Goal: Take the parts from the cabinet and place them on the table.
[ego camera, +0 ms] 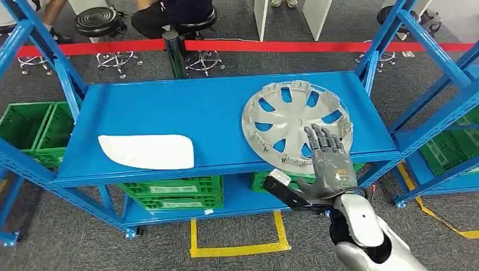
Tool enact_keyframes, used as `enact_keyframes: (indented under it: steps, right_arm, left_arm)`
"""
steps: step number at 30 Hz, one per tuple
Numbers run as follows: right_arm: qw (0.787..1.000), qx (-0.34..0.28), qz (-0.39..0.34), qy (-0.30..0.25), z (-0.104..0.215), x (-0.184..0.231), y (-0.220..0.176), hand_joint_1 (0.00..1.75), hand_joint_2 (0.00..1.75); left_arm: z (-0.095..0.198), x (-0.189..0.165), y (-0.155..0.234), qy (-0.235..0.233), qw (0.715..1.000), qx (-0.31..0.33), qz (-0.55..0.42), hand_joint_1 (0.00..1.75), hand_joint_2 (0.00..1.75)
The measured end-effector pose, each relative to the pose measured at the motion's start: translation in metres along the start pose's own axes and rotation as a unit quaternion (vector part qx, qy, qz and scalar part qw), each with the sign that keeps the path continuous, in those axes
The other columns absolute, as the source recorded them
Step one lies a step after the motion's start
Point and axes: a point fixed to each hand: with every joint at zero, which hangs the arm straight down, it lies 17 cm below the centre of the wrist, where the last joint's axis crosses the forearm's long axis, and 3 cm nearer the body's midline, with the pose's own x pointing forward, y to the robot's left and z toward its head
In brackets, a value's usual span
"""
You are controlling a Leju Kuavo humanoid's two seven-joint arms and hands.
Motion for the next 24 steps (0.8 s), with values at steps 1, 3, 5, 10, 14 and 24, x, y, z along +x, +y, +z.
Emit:
enact_keyframes:
  steps: [1,3,5,10,14,24]
  right_arm:
    - [1.000,0.011,0.010,-0.007,-0.002,0.005,0.005,0.00,1.75]
    - [1.000,0.019,0.021,-0.010,-0.008,0.006,0.007,0.00,1.75]
    - [0.999,0.028,0.028,-0.006,-0.012,0.002,0.012,0.00,1.75]
    - [0.994,0.044,0.086,0.060,-0.009,-0.057,0.033,0.00,1.75]
    - [0.983,0.053,0.104,0.140,0.004,-0.123,0.044,0.00,1.75]
    - [0.948,0.092,0.068,0.299,0.066,-0.241,0.077,0.00,1.75]
  left_arm:
    - [0.000,0.001,0.000,-0.002,1.000,0.000,-0.001,0.00,0.00]
    - [0.000,0.003,0.001,-0.008,1.000,0.001,-0.003,0.00,0.00]
    - [0.000,0.004,0.001,-0.011,1.000,0.001,-0.004,0.00,0.00]
    - [-0.001,0.001,0.004,-0.010,1.000,0.003,-0.007,0.00,0.00]
    - [0.000,-0.005,0.001,-0.004,1.000,0.003,-0.007,0.00,0.00]
    - [0.002,-0.010,0.000,-0.004,1.000,0.008,-0.005,0.00,0.00]
